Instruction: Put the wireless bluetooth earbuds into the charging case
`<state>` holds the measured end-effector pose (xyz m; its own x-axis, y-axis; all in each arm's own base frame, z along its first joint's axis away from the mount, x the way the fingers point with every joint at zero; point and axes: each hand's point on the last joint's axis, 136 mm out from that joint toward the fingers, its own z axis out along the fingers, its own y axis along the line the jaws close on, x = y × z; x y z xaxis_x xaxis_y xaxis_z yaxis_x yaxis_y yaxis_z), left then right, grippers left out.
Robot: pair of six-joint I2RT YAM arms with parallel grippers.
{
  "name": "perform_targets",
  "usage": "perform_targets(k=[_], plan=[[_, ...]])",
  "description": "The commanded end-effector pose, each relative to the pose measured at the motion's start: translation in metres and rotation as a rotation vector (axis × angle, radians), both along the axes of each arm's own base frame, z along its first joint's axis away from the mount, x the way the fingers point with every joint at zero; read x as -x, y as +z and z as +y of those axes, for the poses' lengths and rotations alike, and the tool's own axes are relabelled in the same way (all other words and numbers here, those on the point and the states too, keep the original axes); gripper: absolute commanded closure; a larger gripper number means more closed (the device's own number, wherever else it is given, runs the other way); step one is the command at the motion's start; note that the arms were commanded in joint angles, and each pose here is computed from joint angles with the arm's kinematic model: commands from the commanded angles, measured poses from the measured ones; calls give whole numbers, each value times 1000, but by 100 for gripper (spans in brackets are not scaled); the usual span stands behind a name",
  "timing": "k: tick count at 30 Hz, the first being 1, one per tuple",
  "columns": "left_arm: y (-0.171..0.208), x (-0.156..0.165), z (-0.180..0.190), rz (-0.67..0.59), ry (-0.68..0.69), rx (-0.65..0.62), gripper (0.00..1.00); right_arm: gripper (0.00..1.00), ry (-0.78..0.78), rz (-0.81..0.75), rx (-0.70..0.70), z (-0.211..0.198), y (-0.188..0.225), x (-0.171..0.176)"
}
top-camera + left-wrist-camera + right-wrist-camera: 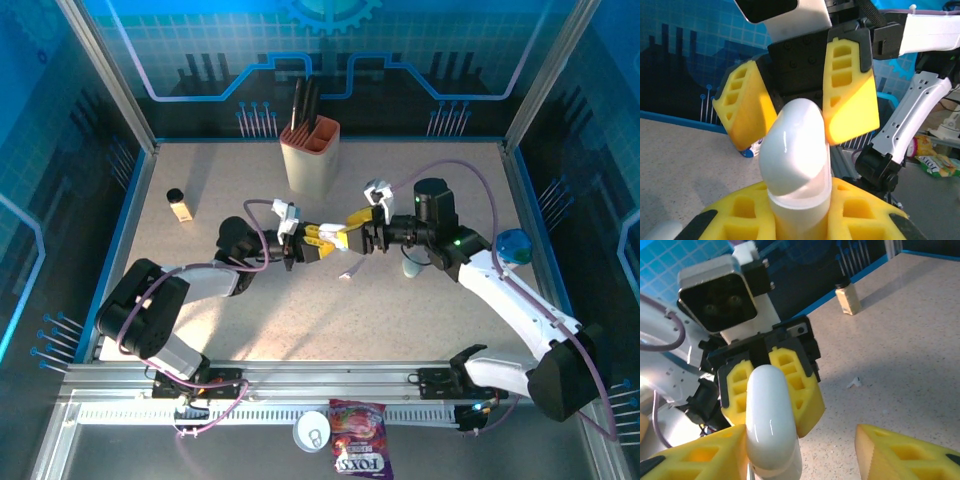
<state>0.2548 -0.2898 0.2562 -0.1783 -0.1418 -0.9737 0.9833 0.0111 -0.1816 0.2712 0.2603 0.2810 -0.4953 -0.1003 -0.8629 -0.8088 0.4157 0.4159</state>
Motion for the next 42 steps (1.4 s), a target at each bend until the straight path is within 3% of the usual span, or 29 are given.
perform_targets(k=[1, 10, 16, 23, 33, 42], plan=[[-6, 11, -1, -94, -23, -16, 97, 41, -149, -60, -25, -17, 18, -25], [-22, 8, 15, -155, 72, -45, 96, 34, -253, 65, -53, -40, -2, -35], [-31, 14, 25, -228, 133, -64, 98, 36, -397, 367, 113, -63, -76, -34], [-33, 15, 27, -225, 148, -79, 97, 51, -471, 728, 94, -58, -153, -21], [-35, 13, 26, -201, 138, -89, 97, 52, -452, 853, 176, -29, -217, -16], [-41, 15, 27, -187, 137, -102, 96, 54, -409, 872, 254, -12, -244, -17]])
